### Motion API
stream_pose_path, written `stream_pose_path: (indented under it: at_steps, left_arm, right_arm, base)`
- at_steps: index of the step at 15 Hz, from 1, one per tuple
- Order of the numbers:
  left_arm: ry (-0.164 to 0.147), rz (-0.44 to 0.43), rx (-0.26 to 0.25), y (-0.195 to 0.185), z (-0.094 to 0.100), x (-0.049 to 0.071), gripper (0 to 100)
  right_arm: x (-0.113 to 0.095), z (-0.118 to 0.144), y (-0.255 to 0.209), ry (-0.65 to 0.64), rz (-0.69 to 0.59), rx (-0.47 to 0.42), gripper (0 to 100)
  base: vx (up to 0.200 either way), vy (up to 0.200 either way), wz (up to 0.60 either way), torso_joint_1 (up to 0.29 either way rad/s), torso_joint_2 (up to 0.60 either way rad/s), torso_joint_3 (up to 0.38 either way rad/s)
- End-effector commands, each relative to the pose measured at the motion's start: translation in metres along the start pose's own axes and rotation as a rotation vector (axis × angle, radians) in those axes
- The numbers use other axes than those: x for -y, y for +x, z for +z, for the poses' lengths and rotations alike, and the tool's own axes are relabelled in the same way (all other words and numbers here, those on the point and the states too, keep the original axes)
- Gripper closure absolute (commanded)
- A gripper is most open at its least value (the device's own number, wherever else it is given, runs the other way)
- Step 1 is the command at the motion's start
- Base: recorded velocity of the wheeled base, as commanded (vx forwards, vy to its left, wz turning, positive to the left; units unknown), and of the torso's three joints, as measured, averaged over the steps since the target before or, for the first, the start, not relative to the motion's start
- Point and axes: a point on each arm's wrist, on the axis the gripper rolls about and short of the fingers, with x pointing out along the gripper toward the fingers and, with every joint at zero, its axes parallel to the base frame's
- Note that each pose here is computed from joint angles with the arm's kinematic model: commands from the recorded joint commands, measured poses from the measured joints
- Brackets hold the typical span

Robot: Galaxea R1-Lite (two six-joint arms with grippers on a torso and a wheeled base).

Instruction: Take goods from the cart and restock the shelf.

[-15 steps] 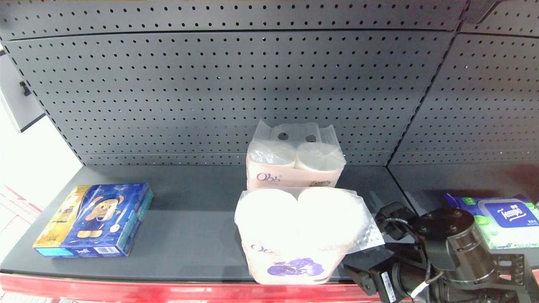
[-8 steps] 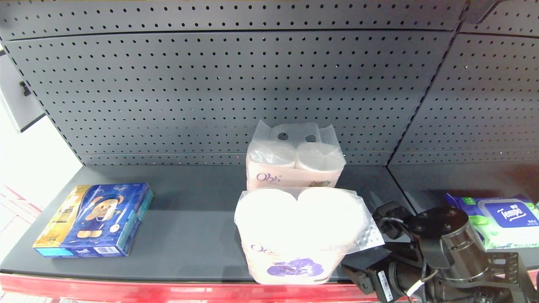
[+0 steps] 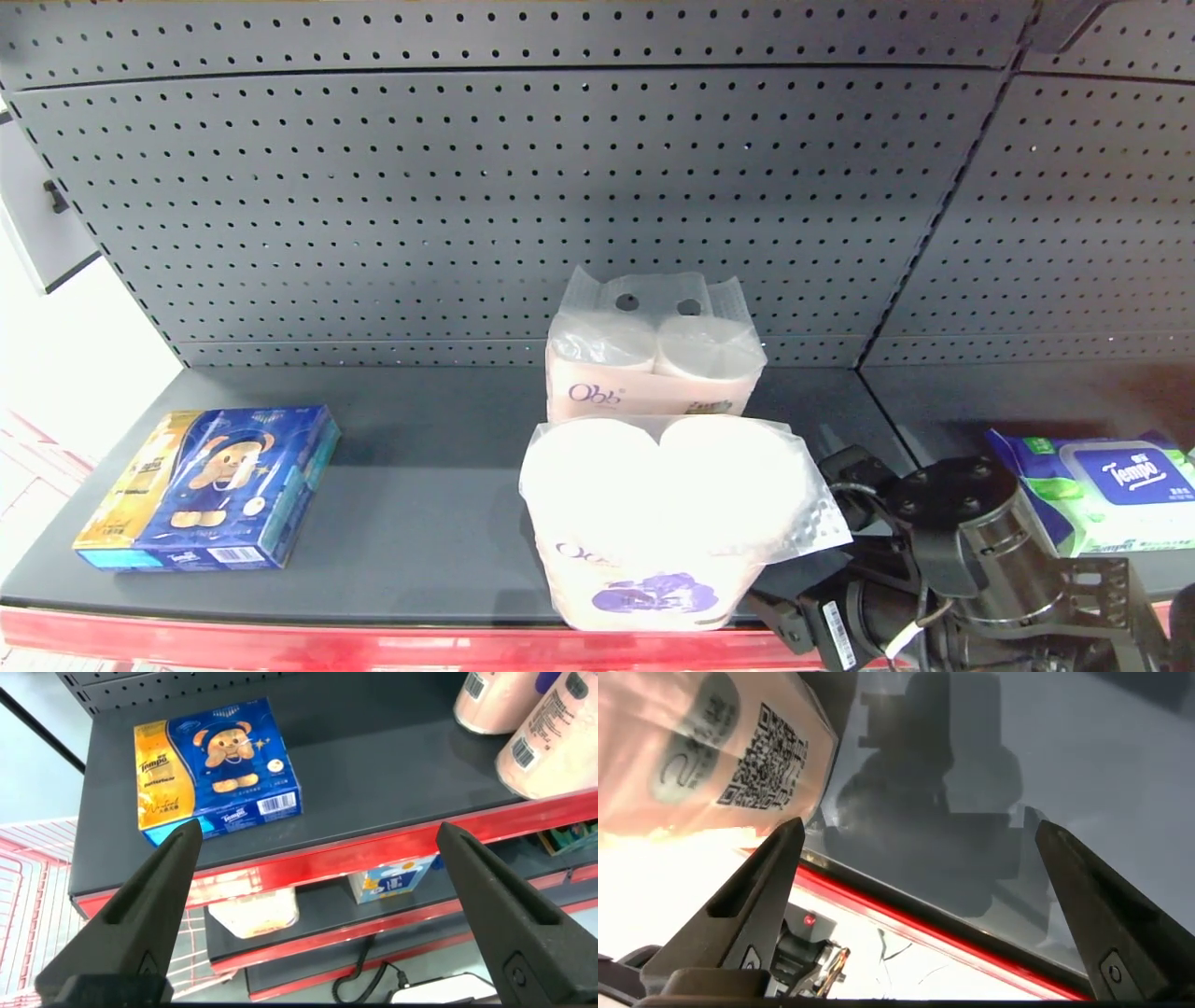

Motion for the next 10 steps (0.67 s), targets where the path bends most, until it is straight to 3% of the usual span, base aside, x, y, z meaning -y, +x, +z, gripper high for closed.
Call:
stream_pose_path:
  at_steps: [1,10]
  left_arm:
    - [0.000,0.001,0.000,0.0000,0.0000,0.0000,0]
    - [0.000,0.003,-0.002,0.0001,-0.0008,0.0000,0]
  right_arm:
    - [-0.0036,0.0017,0.0026,-0.005,0.007,0.000,0]
    - [-0.0010,-0.0009,0.0014,-0.003,-0.007,-0.005,0]
  base:
    - [0.000,0.000,0.00,0.000,0.00,0.000]
    - [0.000,0.000,0.00,0.000,0.00,0.000]
